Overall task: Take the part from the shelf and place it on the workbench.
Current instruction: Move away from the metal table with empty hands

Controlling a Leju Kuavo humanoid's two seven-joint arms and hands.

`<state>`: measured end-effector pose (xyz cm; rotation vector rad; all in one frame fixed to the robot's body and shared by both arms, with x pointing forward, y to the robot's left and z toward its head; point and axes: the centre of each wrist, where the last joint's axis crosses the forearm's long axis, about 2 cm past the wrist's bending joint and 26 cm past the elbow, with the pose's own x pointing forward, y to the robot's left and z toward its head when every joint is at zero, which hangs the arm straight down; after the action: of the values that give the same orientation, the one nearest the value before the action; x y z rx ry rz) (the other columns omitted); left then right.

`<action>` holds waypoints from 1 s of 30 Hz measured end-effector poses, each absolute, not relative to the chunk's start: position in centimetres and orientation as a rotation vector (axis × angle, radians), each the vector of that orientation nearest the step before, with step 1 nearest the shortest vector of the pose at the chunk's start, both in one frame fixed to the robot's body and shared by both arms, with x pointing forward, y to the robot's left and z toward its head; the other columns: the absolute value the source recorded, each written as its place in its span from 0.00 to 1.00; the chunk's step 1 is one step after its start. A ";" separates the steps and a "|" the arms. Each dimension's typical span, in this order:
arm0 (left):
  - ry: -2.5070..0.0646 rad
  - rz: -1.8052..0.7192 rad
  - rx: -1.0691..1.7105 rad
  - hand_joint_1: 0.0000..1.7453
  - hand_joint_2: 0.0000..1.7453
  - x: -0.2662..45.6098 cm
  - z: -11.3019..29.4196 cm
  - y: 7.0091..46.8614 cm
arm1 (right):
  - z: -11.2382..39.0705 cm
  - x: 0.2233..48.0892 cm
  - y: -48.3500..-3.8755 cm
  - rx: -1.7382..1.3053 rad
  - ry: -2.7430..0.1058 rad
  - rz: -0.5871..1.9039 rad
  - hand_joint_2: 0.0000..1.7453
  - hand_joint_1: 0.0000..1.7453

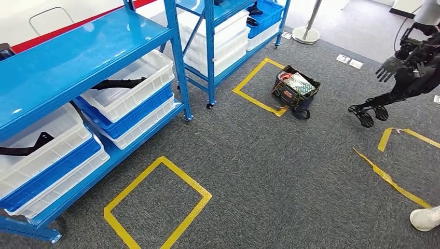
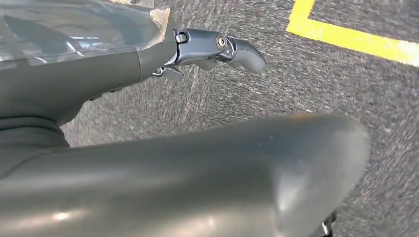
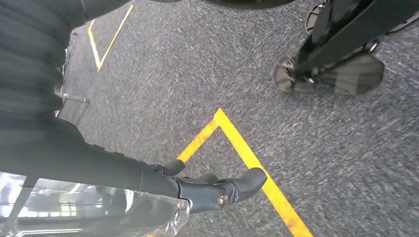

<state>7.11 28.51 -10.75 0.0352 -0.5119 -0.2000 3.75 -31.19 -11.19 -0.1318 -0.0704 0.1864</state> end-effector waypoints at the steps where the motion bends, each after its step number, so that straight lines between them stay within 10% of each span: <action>1: -0.512 -0.200 0.035 0.00 0.00 7.1 -10.7 28.5 | -11.2 3.6 -31.2 -0.132 -0.068 0.187 1.00 0.00; 30: -0.513 -0.191 0.035 0.00 0.00 6.9 -10.8 28.0 | -11.2 3.3 -31.5 -0.138 -0.066 0.201 1.00 0.00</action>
<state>6.93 27.97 -10.77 0.0351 -0.5126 -0.1906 3.35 -31.53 -11.22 -0.1379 -0.0656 0.2008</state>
